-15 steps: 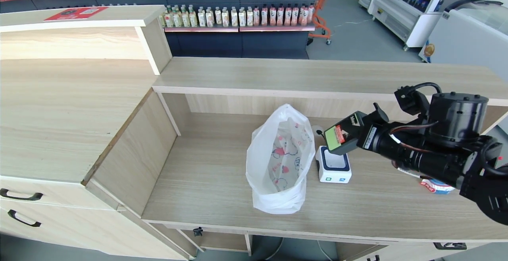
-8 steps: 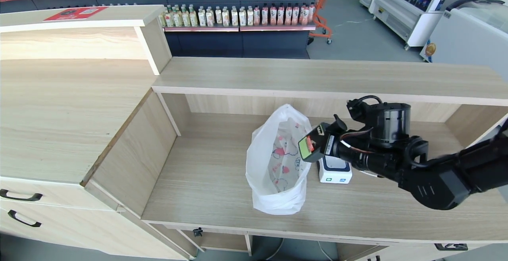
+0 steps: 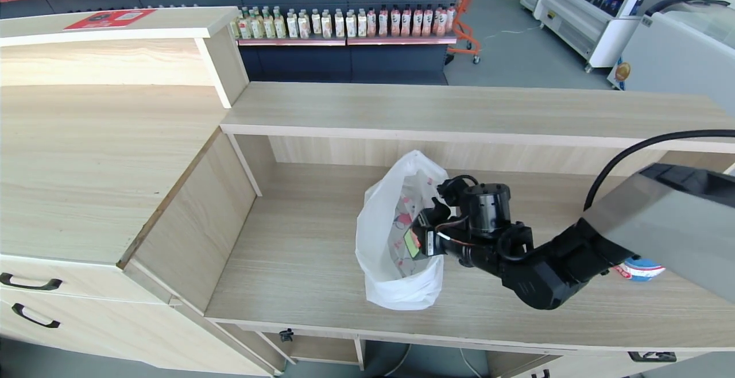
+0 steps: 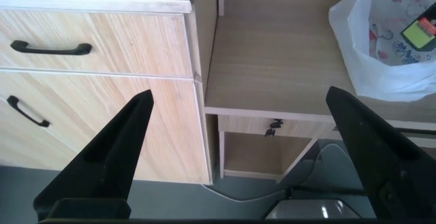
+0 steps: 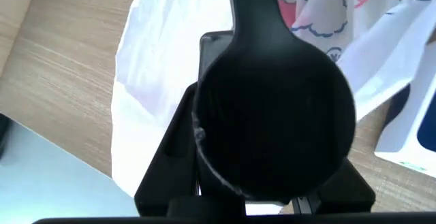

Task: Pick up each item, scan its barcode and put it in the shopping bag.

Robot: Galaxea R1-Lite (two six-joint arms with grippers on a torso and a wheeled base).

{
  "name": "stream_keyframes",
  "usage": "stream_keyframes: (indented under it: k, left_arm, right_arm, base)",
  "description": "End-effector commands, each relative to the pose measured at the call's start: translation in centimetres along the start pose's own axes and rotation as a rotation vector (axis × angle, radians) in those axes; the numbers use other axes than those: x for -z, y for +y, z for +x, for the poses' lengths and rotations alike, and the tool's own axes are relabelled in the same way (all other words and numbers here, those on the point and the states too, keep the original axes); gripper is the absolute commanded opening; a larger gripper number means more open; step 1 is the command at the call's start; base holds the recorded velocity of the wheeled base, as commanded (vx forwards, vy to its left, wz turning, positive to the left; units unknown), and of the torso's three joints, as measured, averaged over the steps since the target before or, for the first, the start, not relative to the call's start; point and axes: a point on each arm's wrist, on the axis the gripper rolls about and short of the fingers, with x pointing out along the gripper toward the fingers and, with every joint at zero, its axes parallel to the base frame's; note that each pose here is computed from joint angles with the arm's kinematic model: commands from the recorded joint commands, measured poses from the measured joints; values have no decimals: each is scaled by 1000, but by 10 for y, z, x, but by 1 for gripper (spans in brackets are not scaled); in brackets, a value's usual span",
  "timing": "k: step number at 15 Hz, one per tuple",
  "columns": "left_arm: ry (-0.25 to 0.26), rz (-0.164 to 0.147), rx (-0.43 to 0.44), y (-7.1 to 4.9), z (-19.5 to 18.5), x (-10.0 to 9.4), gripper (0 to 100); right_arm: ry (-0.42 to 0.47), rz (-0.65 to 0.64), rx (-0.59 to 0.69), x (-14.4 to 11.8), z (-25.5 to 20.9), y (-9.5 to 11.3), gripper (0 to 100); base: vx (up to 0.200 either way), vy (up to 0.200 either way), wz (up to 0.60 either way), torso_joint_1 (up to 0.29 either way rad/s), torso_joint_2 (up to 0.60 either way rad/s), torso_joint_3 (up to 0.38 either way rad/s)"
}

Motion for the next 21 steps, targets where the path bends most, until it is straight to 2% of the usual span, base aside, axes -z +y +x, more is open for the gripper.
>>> stream_keyframes:
  k: [1, 5, 6, 9, 12, 14, 15, 16, 18, 21]
  left_arm:
    - [0, 1, 0, 0, 0, 0, 100]
    - [0, 1, 0, 0, 0, 0, 100]
    - [-2, 1, 0, 0, 0, 0, 100]
    - [-2, -1, 0, 0, 0, 0, 100]
    - [-2, 1, 0, 0, 0, 0, 100]
    - [-2, 1, 0, 0, 0, 0, 100]
    - [-2, 1, 0, 0, 0, 0, 100]
    - [-2, 1, 0, 0, 0, 0, 100]
    - [0, 1, 0, 0, 0, 0, 100]
    - [0, 1, 0, 0, 0, 0, 100]
  right_arm:
    - [38, -66, -11, 25, 32, 5, 0]
    - [21, -191, -18, 37, 57, 9, 0]
    - [4, -198, -25, 36, 56, 10, 100]
    - [-44, -111, -38, 25, 43, 12, 100]
    - [-66, 139, -40, -9, -12, 6, 100]
    - [-111, 229, -5, -32, -62, -14, 100]
    - [-192, 249, -41, -60, -103, -21, 100]
    - [-195, 251, -42, -61, -106, -21, 100]
    - [-197, 307, 13, -91, -197, -35, 100]
    - [-192, 400, 112, -83, -238, -53, 100]
  base:
    - [0, 0, 0, 0, 0, 0]
    - [0, 0, 0, 0, 0, 0]
    - [0, 0, 0, 0, 0, 0]
    - [0, 0, 0, 0, 0, 0]
    - [0, 0, 0, 0, 0, 0]
    - [0, 0, 0, 0, 0, 0]
    - [0, 0, 0, 0, 0, 0]
    - [0, 0, 0, 0, 0, 0]
    - [0, 0, 0, 0, 0, 0]
    - [0, 0, 0, 0, 0, 0]
